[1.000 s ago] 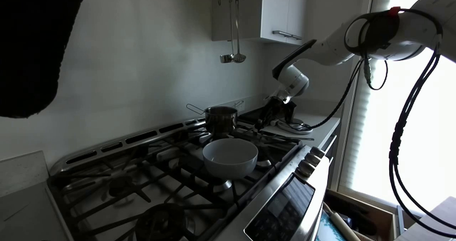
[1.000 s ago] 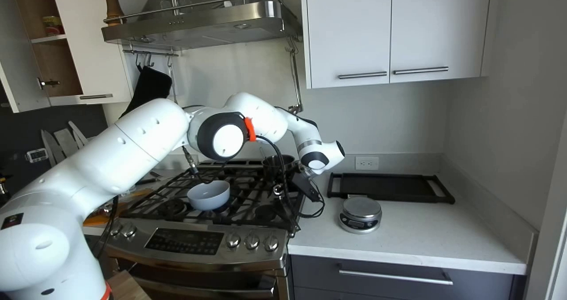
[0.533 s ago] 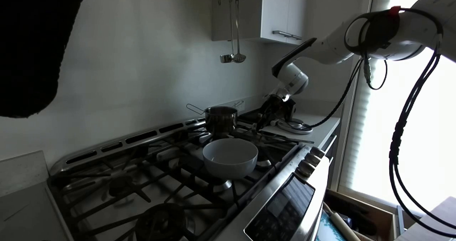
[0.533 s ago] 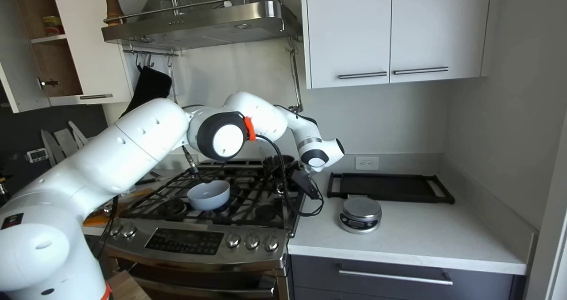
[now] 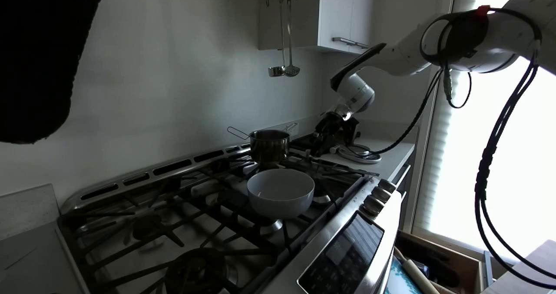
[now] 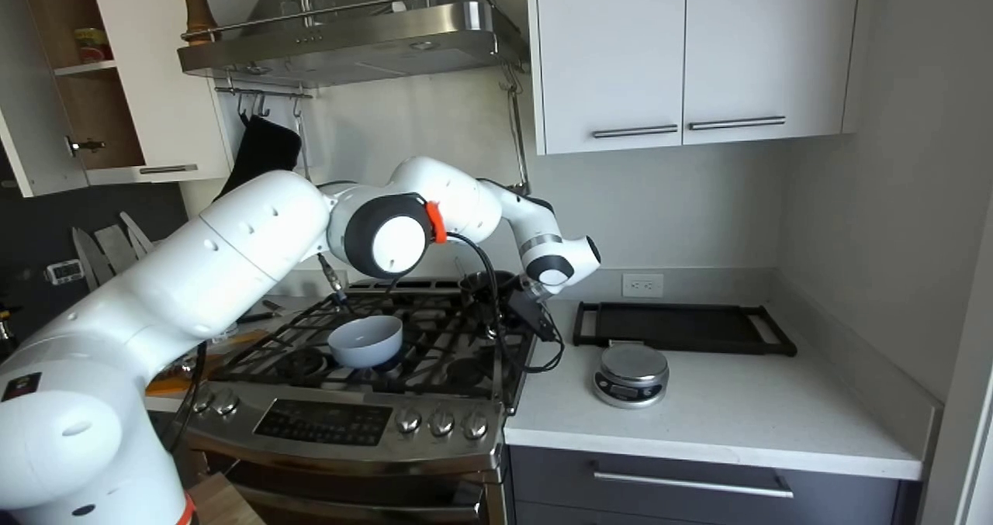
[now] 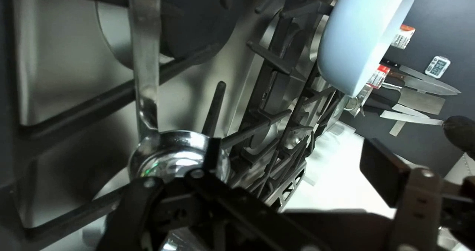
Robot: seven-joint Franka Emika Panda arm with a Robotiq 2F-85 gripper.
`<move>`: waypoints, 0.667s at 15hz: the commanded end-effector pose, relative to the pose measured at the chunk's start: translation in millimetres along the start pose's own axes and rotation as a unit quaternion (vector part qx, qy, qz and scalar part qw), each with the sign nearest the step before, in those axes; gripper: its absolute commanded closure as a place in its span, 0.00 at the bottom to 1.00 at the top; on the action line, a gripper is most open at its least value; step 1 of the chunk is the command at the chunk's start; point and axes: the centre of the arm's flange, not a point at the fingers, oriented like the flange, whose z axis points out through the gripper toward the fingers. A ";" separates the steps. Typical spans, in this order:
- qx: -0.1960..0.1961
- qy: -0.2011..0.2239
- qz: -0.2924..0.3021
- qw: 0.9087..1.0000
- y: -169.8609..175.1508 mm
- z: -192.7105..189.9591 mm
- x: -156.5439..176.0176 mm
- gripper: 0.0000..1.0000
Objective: Put the serving spoon on the stove
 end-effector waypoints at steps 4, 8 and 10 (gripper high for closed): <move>0.012 0.004 -0.017 1.000 -9.8 2.1 7.9 0.02; 0.015 -0.011 0.005 1.000 -17.1 -0.8 6.0 0.00; 0.029 -0.028 0.015 0.999 -32.0 -6.7 2.4 0.00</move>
